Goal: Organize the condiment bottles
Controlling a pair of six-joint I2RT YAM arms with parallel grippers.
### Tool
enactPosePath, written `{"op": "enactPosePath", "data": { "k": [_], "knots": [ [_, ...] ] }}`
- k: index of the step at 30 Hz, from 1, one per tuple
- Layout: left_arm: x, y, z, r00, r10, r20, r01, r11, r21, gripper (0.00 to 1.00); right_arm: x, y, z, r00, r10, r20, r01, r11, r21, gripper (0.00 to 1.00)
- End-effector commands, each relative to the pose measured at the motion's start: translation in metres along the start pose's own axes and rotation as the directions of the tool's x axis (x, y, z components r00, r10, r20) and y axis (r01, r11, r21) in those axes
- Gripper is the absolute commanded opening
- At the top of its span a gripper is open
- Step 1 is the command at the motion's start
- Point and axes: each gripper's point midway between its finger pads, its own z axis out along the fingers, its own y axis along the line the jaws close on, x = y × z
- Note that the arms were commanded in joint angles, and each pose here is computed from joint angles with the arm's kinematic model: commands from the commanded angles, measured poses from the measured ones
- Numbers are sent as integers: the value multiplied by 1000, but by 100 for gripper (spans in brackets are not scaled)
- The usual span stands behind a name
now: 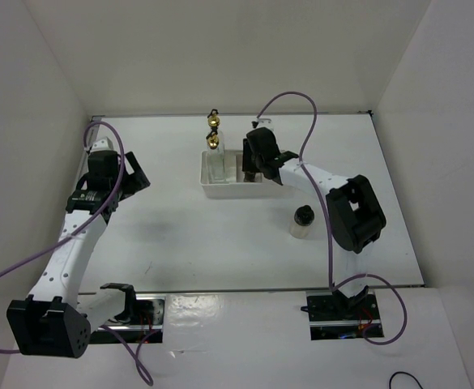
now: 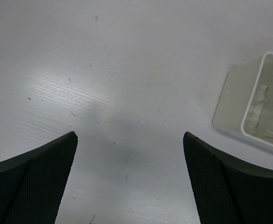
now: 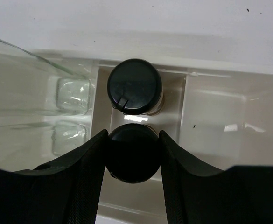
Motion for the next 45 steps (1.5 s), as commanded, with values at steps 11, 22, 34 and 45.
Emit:
{"op": "enactPosePath", "data": {
  "k": [11,22,34,45],
  "knots": [
    [-4,-1,5,1000,13,21,-13,1000,11,100,-28,13,-24,998,16,64,-18,999,33,92],
    [-6,-4,8,1000,11,25,-12,1000,23,100,-89,-5,-115,977,11,211,-23,998,54,97],
    [0,-19,19,1000,16,-19,-14,996,84,100,9,-87,-196,947,259,191,-289,946,149,97],
    [3,-25,22,998,34,-45,-30,994,101,100,70,-122,-195,919,372,127,-393,878,274,88]
  ]
}}
